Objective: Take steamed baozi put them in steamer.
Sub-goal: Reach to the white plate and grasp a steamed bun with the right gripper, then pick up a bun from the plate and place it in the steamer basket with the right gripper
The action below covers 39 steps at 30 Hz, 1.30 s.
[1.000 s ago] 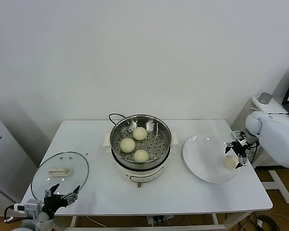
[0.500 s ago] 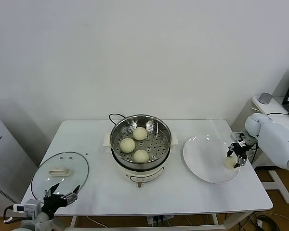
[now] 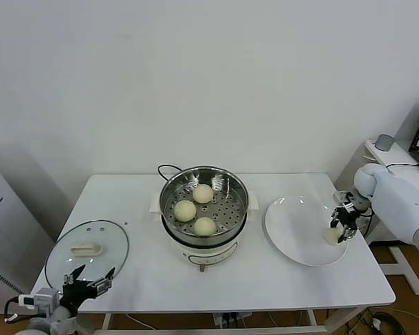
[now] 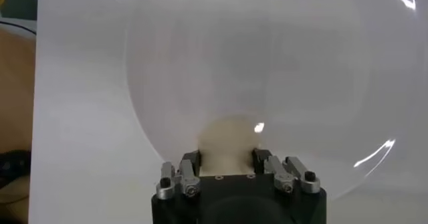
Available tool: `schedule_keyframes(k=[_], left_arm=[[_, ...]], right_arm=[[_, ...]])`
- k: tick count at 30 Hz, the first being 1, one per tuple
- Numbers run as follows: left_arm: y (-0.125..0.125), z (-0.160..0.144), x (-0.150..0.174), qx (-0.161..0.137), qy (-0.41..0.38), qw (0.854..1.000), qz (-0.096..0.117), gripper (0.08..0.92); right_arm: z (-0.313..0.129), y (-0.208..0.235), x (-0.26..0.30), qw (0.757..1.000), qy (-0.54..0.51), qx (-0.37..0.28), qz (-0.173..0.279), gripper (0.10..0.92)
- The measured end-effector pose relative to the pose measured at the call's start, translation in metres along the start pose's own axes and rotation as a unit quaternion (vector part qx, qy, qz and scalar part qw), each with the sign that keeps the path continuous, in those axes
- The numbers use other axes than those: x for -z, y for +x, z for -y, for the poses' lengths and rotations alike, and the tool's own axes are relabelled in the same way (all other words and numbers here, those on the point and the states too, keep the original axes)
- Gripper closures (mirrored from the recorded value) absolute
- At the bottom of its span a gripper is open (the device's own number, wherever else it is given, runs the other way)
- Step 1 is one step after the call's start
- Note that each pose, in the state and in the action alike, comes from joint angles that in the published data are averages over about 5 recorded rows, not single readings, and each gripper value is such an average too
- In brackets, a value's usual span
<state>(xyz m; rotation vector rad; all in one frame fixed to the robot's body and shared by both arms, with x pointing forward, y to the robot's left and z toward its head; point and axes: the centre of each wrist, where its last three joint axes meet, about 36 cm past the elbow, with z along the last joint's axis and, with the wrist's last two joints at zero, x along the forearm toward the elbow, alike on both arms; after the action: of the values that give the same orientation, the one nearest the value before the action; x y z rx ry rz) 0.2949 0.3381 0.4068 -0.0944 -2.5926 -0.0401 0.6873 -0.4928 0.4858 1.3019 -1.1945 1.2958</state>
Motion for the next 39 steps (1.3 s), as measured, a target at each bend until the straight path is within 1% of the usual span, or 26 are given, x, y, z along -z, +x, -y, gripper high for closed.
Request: schedule_keyframes(k=[5, 13, 24, 32, 39], left_arm=[[0.0, 0.002, 0.0, 0.001, 0.002, 1.0, -0.001, 0.177], [0.002, 0.004, -0.001, 0.004, 0.002, 1.0, -0.003, 0.177], [0.004, 0.004, -0.001, 0.003, -0.003, 1.0, -0.004, 0.177], [0.005, 0.006, -0.001, 0.001, -0.005, 1.0, -0.004, 0.177], [0.006, 0.005, 0.0, 0.001, -0.007, 1.0, -0.002, 0.177]], right_arm=[[0.004, 0.027, 0.005, 1.0, -0.005, -0.015, 0.011, 0.53], [0.011, 0.095, 0.023, 0.998, -0.007, -0.057, 0.041, 0.53], [0.012, 0.18, 0.09, 0.989, -0.006, -0.103, 0.103, 0.53], [0.015, 0.216, 0.149, 0.984, -0.026, -0.114, 0.137, 0.53], [0.021, 0.227, 0.19, 0.983, -0.044, -0.106, 0.146, 0.528]])
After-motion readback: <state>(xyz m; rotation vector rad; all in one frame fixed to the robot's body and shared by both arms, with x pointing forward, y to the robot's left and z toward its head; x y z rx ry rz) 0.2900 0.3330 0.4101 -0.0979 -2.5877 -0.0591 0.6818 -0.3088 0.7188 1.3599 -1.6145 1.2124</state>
